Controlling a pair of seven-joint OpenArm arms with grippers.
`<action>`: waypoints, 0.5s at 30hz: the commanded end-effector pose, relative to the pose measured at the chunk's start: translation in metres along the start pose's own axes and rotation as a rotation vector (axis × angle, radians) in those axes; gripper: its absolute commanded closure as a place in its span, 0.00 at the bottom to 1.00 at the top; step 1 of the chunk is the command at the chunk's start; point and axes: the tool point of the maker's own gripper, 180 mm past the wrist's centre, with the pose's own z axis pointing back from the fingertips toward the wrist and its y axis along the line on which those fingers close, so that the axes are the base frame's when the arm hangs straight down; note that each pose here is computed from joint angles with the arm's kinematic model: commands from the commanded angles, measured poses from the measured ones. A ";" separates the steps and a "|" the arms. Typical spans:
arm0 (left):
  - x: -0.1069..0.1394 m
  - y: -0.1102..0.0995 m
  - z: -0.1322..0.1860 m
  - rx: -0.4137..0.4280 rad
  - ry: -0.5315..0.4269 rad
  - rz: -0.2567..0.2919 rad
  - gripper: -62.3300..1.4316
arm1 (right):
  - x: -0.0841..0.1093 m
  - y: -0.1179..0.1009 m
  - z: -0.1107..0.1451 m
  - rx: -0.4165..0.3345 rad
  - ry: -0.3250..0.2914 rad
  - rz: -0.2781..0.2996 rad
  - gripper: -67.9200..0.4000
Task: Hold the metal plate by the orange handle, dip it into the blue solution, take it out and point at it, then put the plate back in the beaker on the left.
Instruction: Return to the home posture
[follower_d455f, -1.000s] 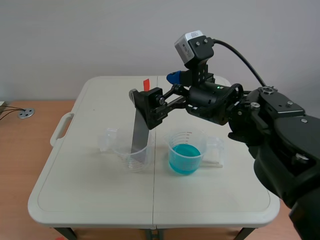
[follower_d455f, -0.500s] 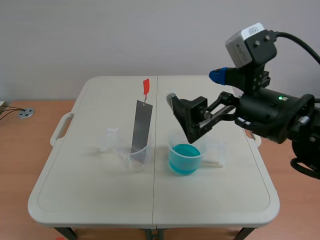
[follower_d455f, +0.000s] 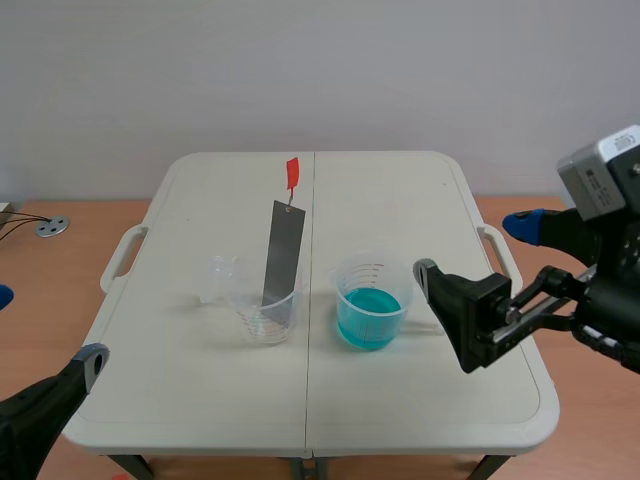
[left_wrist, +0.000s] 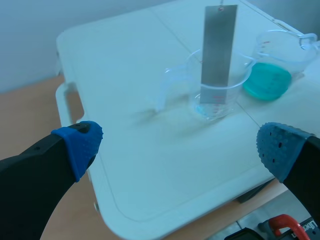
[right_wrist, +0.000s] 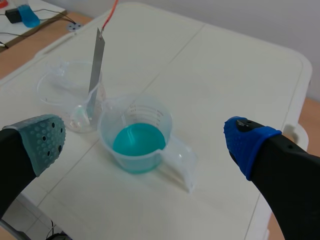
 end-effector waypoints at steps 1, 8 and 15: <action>0.006 -0.009 0.000 0.006 -0.020 0.007 0.00 | 0.011 0.003 0.005 0.001 -0.032 0.006 0.02; 0.030 -0.024 -0.007 0.025 -0.077 -0.043 0.00 | 0.005 0.014 0.032 -0.007 -0.017 -0.017 0.02; 0.031 -0.030 -0.010 0.027 -0.092 -0.016 0.00 | -0.002 0.026 0.054 -0.009 0.005 -0.046 0.02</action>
